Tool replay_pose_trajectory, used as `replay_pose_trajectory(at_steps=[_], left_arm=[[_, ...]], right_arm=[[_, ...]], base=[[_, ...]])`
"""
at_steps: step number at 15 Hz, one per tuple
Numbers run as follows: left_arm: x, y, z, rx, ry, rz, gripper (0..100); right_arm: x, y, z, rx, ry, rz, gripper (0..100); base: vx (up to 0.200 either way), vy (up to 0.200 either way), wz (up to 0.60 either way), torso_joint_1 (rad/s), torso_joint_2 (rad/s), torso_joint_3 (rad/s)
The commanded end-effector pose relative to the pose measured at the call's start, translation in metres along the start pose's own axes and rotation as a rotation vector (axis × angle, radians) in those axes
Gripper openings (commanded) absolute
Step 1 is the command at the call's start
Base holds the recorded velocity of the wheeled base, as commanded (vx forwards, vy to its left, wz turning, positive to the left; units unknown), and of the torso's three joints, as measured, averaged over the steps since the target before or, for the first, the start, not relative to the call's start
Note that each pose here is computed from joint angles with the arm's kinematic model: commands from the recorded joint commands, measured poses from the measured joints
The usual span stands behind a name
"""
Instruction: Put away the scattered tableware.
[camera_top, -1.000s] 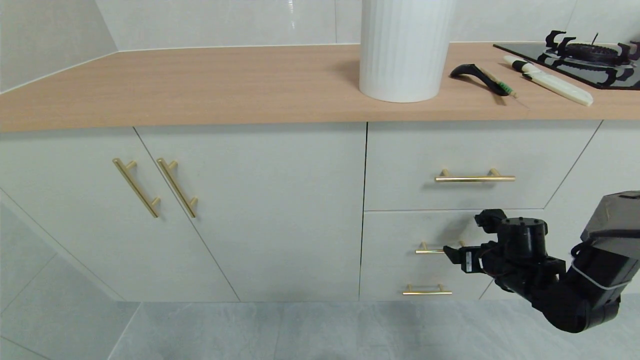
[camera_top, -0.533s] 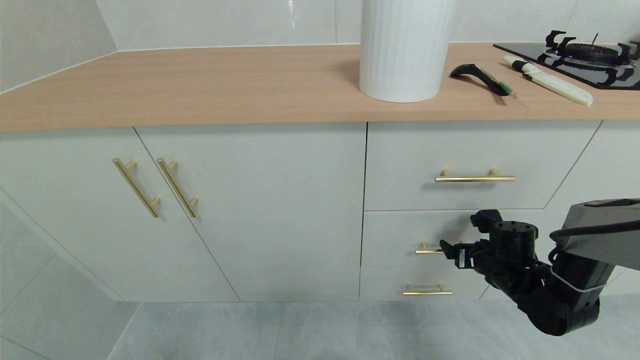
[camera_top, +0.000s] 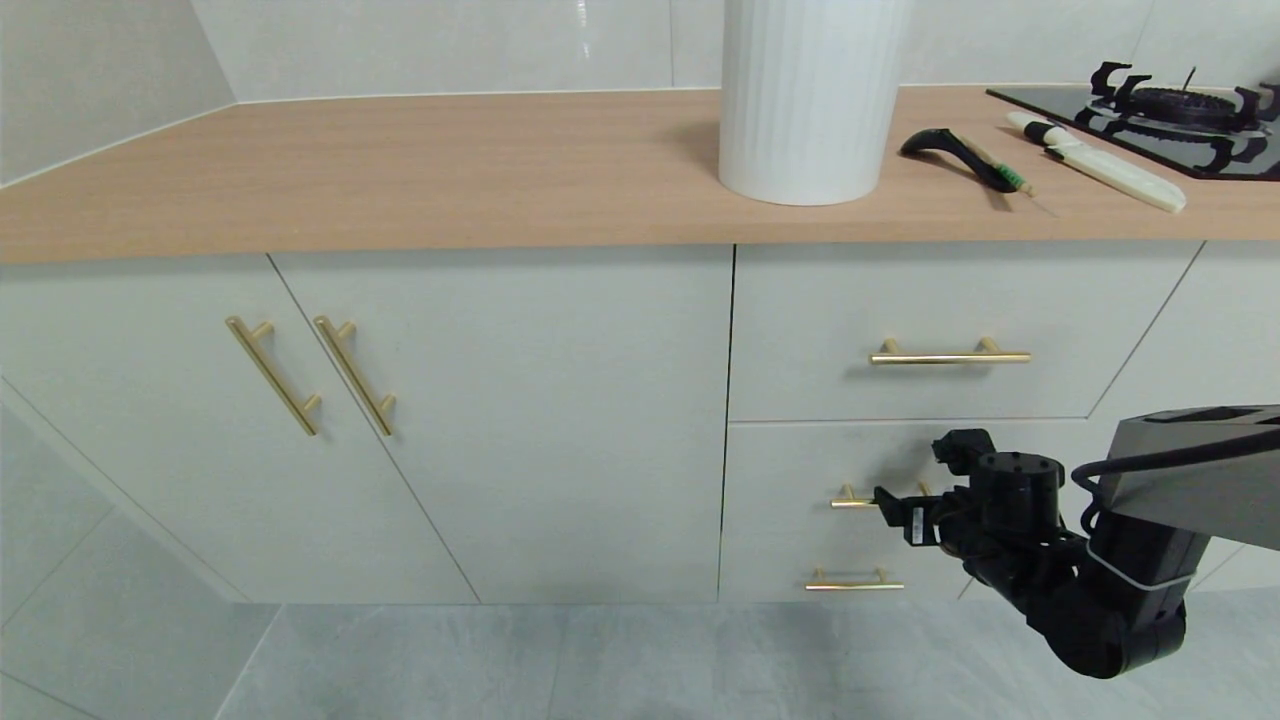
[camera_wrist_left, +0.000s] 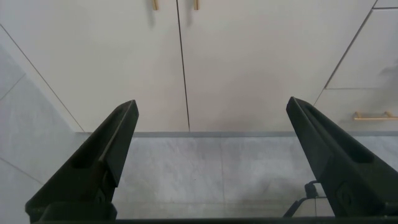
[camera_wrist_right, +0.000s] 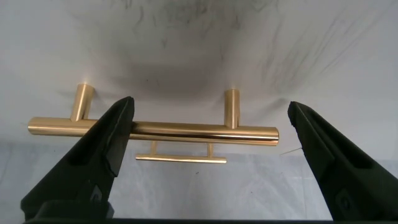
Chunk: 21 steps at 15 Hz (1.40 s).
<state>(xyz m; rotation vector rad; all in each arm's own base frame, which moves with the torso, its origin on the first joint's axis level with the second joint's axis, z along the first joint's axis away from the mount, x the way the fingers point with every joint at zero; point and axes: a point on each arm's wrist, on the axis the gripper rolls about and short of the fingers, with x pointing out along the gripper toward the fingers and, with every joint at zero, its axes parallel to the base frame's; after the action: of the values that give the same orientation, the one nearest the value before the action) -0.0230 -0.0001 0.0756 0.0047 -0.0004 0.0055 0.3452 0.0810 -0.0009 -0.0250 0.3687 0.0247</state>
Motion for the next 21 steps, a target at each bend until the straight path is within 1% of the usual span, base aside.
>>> replay_pose_trajectory(at_steps=[1, 3, 6, 7, 8, 10, 11, 12, 13, 14, 16, 17, 19, 21], left_arm=[[0.000, 0.000, 0.000, 0.000, 0.002, 0.001, 100], [0.000, 0.000, 0.000, 0.000, 0.000, 0.001, 100], [0.000, 0.000, 0.000, 0.000, 0.000, 0.001, 100], [0.000, 0.000, 0.000, 0.000, 0.000, 0.001, 100], [0.000, 0.000, 0.000, 0.000, 0.000, 0.001, 100], [0.000, 0.000, 0.000, 0.000, 0.000, 0.001, 100], [0.000, 0.000, 0.000, 0.000, 0.000, 0.001, 100], [0.000, 0.000, 0.000, 0.000, 0.000, 0.001, 100], [0.000, 0.000, 0.000, 0.000, 0.000, 0.001, 100], [0.000, 0.000, 0.000, 0.000, 0.000, 0.001, 100], [0.000, 0.000, 0.000, 0.000, 0.000, 0.001, 100], [0.000, 0.000, 0.000, 0.000, 0.000, 0.001, 100], [0.000, 0.000, 0.000, 0.000, 0.000, 0.001, 100], [0.000, 0.000, 0.000, 0.000, 0.000, 0.001, 100]], right_arm=[[-0.002, 0.000, -0.001, -0.005, 0.009, 0.000, 100], [-0.003, -0.001, -0.002, -0.007, 0.015, 0.000, 100], [-0.009, -0.002, -0.004, -0.044, 0.035, 0.002, 100], [-0.018, -0.003, 0.001, -0.045, 0.033, 0.010, 100], [-0.030, -0.005, 0.008, -0.056, 0.051, 0.029, 100], [-0.070, -0.010, 0.032, -0.090, 0.146, 0.115, 100], [-0.083, -0.012, 0.041, -0.094, 0.179, 0.143, 100], [-0.112, -0.016, 0.064, -0.102, 0.202, 0.182, 100], [-0.115, -0.016, 0.066, -0.101, 0.201, 0.183, 100], [-0.150, -0.021, 0.098, -0.096, 0.153, 0.189, 100], [-0.180, -0.022, 0.120, -0.095, 0.069, 0.205, 100], [-0.187, -0.020, 0.123, -0.098, 0.041, 0.217, 100], [-0.189, -0.013, 0.124, -0.105, 0.028, 0.239, 100], [-0.172, -0.007, 0.116, -0.112, 0.053, 0.239, 100]], base=[[0.000, 0.000, 0.00, 0.000, 0.00, 0.000], [0.000, 0.000, 0.00, 0.000, 0.00, 0.000], [0.000, 0.000, 0.00, 0.000, 0.00, 0.000], [0.000, 0.000, 0.00, 0.000, 0.00, 0.000], [0.000, 0.000, 0.00, 0.000, 0.00, 0.000], [0.000, 0.000, 0.00, 0.000, 0.00, 0.000], [0.000, 0.000, 0.00, 0.000, 0.00, 0.000], [0.000, 0.000, 0.00, 0.000, 0.00, 0.000], [0.000, 0.000, 0.00, 0.000, 0.00, 0.000], [0.000, 0.000, 0.00, 0.000, 0.00, 0.000], [0.000, 0.000, 0.00, 0.000, 0.00, 0.000], [0.000, 0.000, 0.00, 0.000, 0.00, 0.000], [0.000, 0.000, 0.00, 0.000, 0.00, 0.000], [0.000, 0.000, 0.00, 0.000, 0.00, 0.000]])
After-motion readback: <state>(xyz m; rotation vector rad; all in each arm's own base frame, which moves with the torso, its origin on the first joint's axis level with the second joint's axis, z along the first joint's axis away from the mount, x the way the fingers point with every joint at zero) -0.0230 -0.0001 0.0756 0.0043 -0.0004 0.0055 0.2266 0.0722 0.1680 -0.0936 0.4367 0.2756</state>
